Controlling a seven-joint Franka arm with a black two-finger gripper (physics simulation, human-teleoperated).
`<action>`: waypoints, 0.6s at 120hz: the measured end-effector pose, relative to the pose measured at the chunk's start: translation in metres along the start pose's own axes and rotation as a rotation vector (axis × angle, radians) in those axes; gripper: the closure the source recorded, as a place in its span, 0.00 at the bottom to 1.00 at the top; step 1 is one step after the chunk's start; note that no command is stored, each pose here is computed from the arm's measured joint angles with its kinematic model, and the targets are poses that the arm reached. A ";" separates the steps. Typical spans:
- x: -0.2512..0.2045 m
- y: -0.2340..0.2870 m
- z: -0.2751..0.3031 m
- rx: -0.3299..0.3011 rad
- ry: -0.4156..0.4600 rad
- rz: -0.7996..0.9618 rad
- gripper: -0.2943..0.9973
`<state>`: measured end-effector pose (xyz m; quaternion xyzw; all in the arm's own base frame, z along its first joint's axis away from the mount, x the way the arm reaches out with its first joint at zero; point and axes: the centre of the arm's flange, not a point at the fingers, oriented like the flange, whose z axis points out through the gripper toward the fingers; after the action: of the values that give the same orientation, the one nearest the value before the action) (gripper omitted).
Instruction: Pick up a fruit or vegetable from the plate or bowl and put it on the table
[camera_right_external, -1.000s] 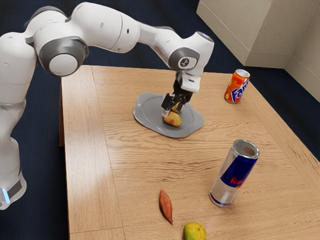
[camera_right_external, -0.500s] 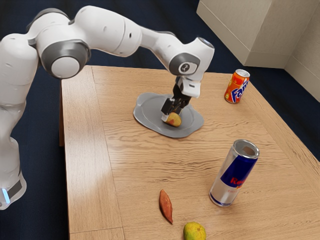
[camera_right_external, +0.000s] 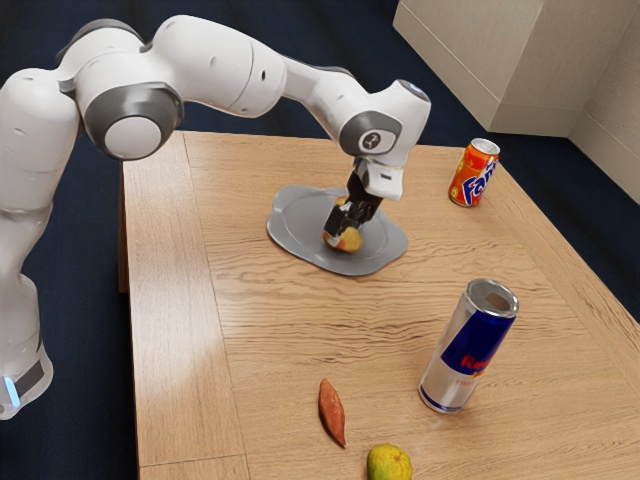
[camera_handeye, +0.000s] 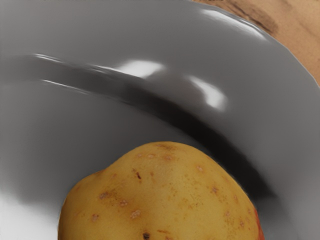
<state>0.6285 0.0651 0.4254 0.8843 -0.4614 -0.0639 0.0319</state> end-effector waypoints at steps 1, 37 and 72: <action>0.000 0.000 0.000 0.000 0.000 0.000 0.49; 0.054 0.035 -0.040 0.064 0.034 0.097 0.48; 0.145 0.104 -0.041 0.074 0.036 0.249 0.49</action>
<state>0.6317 -0.1133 0.4664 0.8218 -0.5690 -0.0267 0.0152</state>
